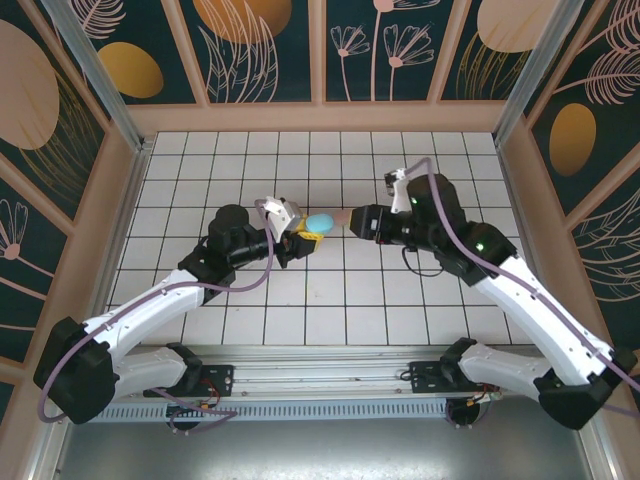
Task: Insert the wireless bluetooth earbuds into the charging case
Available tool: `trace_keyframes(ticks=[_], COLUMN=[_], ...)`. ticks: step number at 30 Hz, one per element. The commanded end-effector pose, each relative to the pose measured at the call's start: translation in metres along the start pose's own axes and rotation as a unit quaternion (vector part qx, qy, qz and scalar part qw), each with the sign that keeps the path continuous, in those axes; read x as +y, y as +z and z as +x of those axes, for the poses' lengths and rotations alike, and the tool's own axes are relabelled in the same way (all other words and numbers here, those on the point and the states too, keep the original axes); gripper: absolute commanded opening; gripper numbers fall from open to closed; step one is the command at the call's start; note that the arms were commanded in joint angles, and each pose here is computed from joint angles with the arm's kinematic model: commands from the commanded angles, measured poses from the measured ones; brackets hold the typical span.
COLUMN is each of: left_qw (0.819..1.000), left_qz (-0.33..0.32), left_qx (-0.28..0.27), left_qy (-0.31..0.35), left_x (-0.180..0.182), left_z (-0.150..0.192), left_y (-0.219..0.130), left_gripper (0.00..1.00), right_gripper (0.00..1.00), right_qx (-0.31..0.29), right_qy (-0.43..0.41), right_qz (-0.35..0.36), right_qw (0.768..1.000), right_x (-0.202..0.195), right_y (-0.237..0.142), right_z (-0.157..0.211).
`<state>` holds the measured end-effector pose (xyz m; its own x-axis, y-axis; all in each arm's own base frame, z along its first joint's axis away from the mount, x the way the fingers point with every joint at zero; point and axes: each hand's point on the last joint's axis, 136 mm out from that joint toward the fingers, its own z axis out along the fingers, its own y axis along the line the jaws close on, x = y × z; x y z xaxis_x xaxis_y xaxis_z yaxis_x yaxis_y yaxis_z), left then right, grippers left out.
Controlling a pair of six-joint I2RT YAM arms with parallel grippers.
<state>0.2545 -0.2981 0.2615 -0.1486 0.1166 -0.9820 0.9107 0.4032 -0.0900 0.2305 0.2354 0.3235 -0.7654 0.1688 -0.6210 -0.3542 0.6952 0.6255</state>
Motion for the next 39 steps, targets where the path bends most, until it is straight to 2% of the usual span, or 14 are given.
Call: trace_keyframes(ticks=[1,8,19,23,30,33,39], left_qw=[0.999,0.998,0.995,0.995,0.997,0.998,0.997], left_qz=[0.009,0.038,0.061,0.055,0.028,0.006,-0.064], left_qx=[-0.039,-0.058,-0.080,-0.081,-0.067,-0.062,-0.046], left_qy=[0.009,-0.004,-0.024,-0.025,-0.030,-0.031,-0.021], left_x=[-0.006,-0.016,-0.022,-0.020,-0.010,-0.004,0.016], left_z=[-0.022,-0.033,-0.038,-0.038,-0.029,-0.025,-0.019], left_y=[-0.005,-0.007,-0.008,-0.007,-0.005,-0.006,-0.014], left_gripper=[0.14,0.14,0.15,0.15,0.16,0.24,0.65], right_gripper=[0.58,0.63,0.57,0.48,0.21,0.18,0.13], right_qx=[-0.022,-0.015,0.046,0.065,0.069,0.072,0.051], right_qy=[0.044,0.083,0.111,0.116,0.113,0.116,0.145], right_qz=[-0.057,-0.152,-0.223,-0.250,-0.268,-0.265,-0.204], right_qw=[0.997,0.985,0.967,0.959,0.954,0.954,0.967], right_x=[0.007,0.025,0.036,0.042,0.046,0.042,0.005], right_y=[0.012,0.029,0.055,0.058,0.060,0.064,0.084], right_z=[-0.008,-0.007,0.010,0.014,0.015,0.016,0.009])
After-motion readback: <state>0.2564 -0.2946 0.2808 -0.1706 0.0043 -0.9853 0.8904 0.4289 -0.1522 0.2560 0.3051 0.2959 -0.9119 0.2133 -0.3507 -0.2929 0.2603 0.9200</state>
